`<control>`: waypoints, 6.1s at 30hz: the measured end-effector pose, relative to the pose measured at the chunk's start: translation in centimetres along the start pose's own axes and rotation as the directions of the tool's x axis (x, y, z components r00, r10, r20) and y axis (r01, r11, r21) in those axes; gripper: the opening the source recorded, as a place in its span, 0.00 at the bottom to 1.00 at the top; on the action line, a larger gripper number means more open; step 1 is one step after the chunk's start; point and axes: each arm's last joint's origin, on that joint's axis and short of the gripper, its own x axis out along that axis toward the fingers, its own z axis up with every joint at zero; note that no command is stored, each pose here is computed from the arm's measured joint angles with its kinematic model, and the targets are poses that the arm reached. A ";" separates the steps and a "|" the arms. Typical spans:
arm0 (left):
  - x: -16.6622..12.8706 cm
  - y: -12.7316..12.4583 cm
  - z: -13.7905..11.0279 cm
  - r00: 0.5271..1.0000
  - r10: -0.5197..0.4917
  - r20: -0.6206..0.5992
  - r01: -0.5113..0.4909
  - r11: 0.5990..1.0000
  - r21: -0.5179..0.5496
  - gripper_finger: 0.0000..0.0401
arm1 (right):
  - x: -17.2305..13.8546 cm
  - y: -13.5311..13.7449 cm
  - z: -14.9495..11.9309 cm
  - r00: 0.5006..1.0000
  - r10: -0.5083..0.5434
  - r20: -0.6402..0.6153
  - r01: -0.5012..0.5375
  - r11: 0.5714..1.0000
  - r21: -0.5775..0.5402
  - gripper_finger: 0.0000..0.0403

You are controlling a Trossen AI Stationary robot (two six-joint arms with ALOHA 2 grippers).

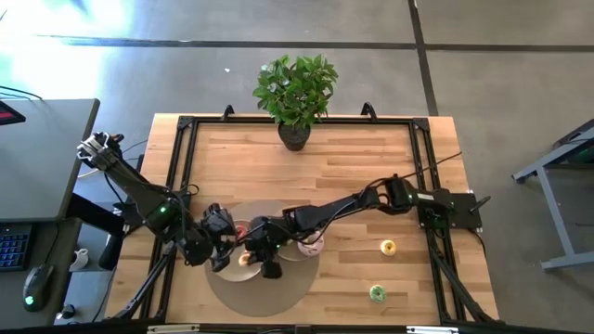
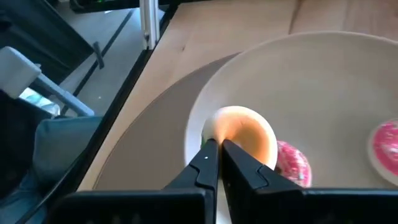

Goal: Pick & Place donuts
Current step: Adjust the small pink and green donuts, then put the small yellow donut on the left white plate

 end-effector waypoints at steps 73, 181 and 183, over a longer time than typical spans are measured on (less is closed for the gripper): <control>4.4 -4.9 -8.5 0.951 0.194 0.240 -0.273 0.892 0.360 0.05 | -4.0 -2.3 2.6 0.984 0.181 0.008 -0.181 0.981 0.072 0.14; 6.1 -1.0 1.1 0.959 0.278 -0.045 -0.262 0.939 0.223 0.38 | -24.9 10.8 0.3 0.665 -0.362 -0.653 0.465 0.885 -0.017 0.35; 5.9 -1.2 1.3 0.960 0.279 -0.027 -0.267 0.938 0.222 0.37 | -24.3 11.3 -1.5 0.620 -0.360 -0.697 0.490 0.871 -0.014 0.35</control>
